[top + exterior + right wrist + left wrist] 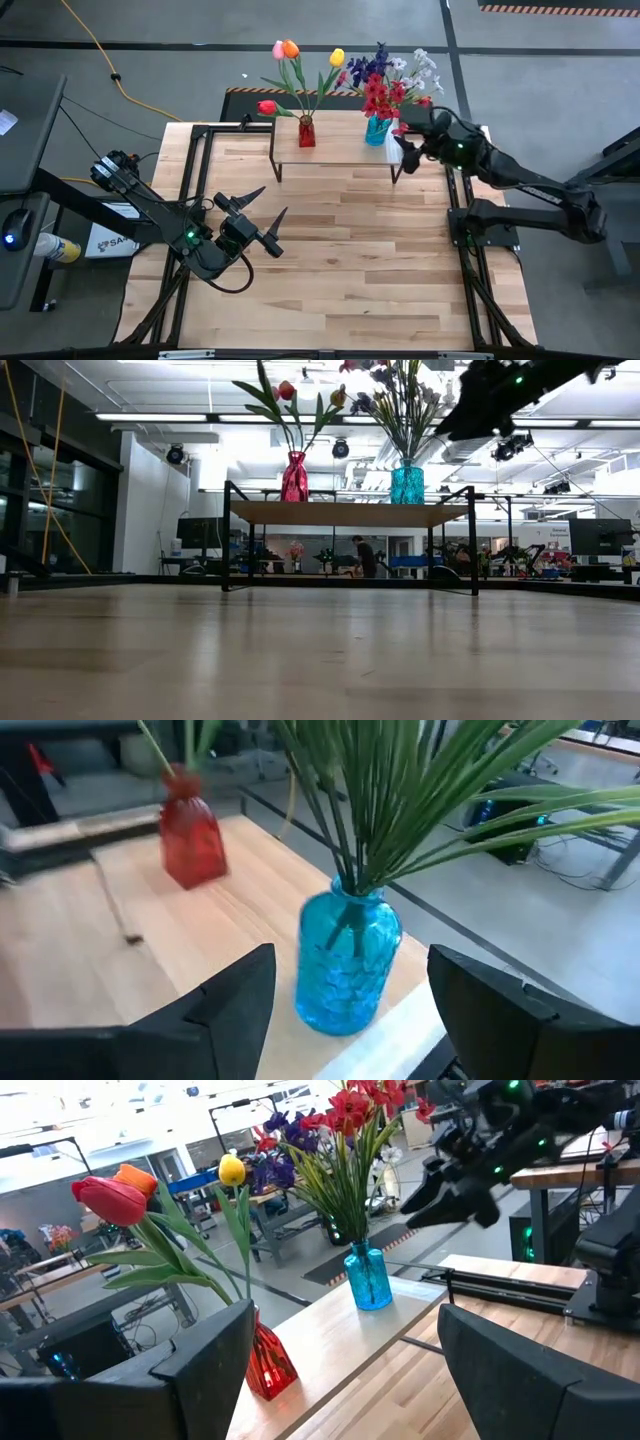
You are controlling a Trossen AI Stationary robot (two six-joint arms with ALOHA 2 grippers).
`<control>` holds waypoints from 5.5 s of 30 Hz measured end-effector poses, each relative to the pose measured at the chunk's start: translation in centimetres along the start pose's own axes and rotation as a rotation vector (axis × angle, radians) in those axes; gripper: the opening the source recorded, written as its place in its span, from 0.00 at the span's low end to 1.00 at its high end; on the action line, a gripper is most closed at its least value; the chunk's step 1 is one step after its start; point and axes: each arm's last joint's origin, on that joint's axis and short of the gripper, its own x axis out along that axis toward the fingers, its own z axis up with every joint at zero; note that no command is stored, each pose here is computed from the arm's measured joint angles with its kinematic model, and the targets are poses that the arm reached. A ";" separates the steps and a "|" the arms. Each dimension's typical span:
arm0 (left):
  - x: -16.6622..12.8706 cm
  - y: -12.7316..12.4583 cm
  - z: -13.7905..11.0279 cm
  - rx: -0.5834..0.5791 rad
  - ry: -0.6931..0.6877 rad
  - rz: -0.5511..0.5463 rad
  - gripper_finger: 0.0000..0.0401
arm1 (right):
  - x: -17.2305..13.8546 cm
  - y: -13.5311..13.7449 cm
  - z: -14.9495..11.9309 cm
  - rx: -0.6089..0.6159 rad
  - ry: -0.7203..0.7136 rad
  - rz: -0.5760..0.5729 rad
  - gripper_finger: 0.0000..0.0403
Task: Pick and place flowers into a vace then onto a shelf
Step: Return to Home Position
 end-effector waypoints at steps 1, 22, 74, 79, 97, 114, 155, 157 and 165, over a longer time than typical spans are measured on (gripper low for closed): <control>0.0 0.0 0.0 0.000 0.000 0.000 0.86 | -0.5 0.0 0.1 0.012 -0.008 0.009 0.63; 0.0 -0.2 0.0 -0.004 -0.013 -0.087 0.86 | -8.9 1.1 1.3 0.200 -0.256 0.345 0.33; 9.8 5.1 -13.5 -0.361 0.095 -0.379 0.86 | -18.4 -3.4 -3.3 0.254 -0.377 0.510 0.00; 9.5 8.6 -14.0 -0.383 0.038 -0.378 0.86 | -18.3 -3.4 -3.4 0.253 -0.370 0.501 0.00; 4.8 16.7 -16.3 -0.453 0.033 -0.349 0.86 | -17.8 -3.6 -4.5 0.180 -0.272 0.353 0.00; 3.3 18.3 -18.7 -0.478 0.033 -0.338 0.86 | -11.5 -0.7 -8.2 0.243 -0.254 0.270 0.00; 4.4 15.3 -24.6 -0.542 0.109 -0.340 0.86 | -5.2 2.0 -14.9 0.429 -0.366 0.268 0.00; 4.6 15.2 -25.0 -0.511 0.133 -0.263 0.86 | -5.1 1.9 -15.0 0.432 -0.358 0.219 0.00; 5.1 15.2 -26.2 -0.508 0.169 0.068 0.86 | -5.0 1.8 -15.2 0.458 -0.343 0.167 0.00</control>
